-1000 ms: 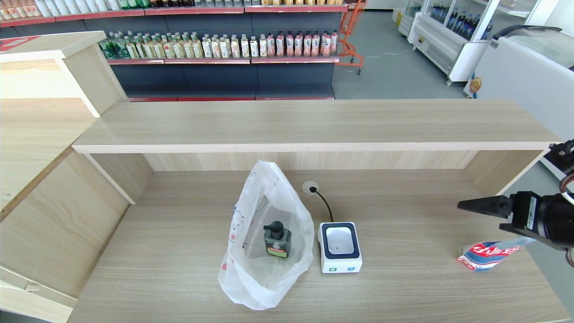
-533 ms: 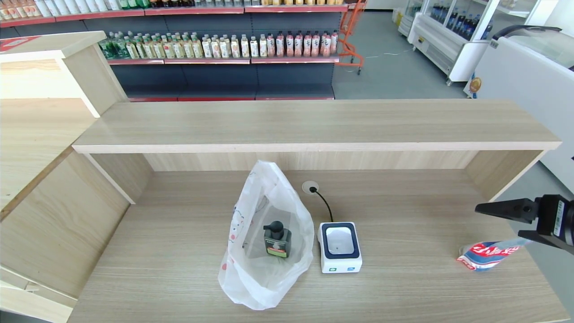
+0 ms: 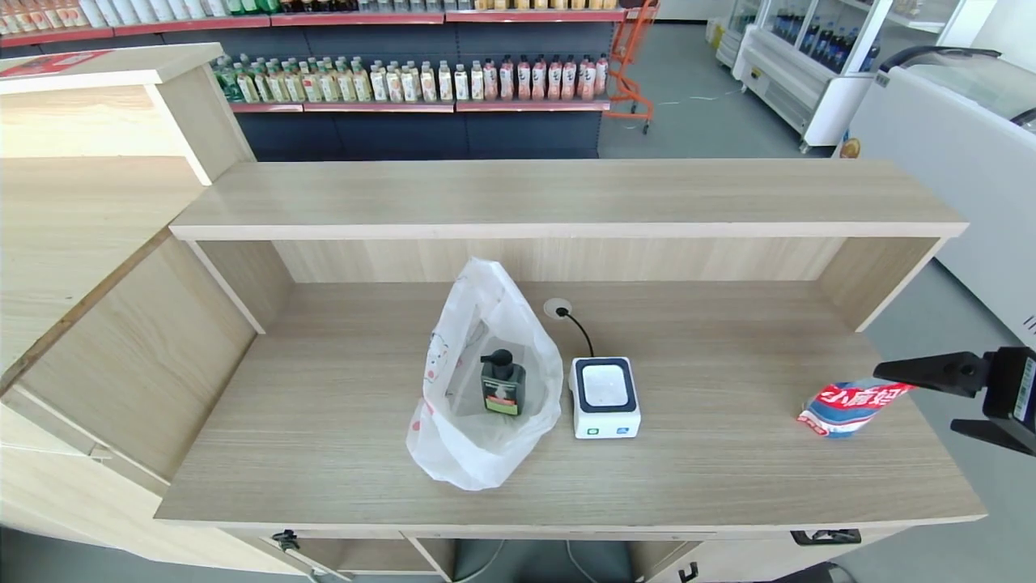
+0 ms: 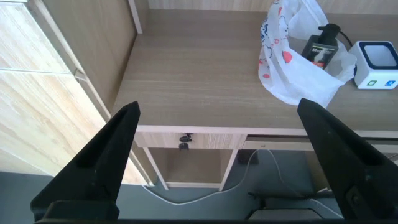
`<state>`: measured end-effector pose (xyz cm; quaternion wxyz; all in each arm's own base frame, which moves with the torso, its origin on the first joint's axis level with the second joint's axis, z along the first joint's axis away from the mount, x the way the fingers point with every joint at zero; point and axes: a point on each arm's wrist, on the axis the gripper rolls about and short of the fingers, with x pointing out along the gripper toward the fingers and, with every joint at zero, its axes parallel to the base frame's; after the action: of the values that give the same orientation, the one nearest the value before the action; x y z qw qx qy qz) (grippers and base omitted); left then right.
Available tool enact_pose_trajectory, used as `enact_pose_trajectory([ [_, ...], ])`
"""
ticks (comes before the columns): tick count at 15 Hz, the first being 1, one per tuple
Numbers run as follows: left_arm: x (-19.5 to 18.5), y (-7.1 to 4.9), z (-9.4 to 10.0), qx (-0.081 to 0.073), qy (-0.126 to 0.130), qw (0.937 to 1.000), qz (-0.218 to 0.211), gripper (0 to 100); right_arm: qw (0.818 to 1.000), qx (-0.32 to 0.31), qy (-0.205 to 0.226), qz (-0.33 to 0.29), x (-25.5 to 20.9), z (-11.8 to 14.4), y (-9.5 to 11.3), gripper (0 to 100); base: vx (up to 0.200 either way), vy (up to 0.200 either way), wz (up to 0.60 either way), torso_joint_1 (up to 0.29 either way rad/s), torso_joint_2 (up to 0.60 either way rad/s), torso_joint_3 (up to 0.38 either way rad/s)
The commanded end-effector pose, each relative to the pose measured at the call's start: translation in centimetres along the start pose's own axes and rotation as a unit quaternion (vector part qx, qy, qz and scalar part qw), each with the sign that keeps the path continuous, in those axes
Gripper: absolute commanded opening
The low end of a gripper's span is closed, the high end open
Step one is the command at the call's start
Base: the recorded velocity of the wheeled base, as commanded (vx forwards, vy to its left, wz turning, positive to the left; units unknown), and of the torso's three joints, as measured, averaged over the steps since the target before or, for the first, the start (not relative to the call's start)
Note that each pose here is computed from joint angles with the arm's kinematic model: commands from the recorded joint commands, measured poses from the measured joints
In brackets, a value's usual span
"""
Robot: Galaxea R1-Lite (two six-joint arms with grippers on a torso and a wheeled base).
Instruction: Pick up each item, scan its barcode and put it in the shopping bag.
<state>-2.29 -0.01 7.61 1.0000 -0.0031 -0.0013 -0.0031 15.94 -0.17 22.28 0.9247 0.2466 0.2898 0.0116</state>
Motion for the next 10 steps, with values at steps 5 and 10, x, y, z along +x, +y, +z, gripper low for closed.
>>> enact_pose_trajectory([
  [5, 0.0, 0.0, 0.0, 0.0, 0.0, 1.0, 0.0, 100, 0.996, 0.052, -0.007, -0.077, 0.4, 0.4, -1.2, 100, 0.0, -0.2, 0.0, 0.008, 0.01, 0.0],
  [10, 0.0, 0.0, 0.0, -0.001, 0.0, 1.0, 0.0, 100, 0.988, 0.123, -0.008, -0.098, -0.1, 0.4, -1.4, 100, 0.0, -0.2, 0.0, 0.004, 0.0, 0.003],
])
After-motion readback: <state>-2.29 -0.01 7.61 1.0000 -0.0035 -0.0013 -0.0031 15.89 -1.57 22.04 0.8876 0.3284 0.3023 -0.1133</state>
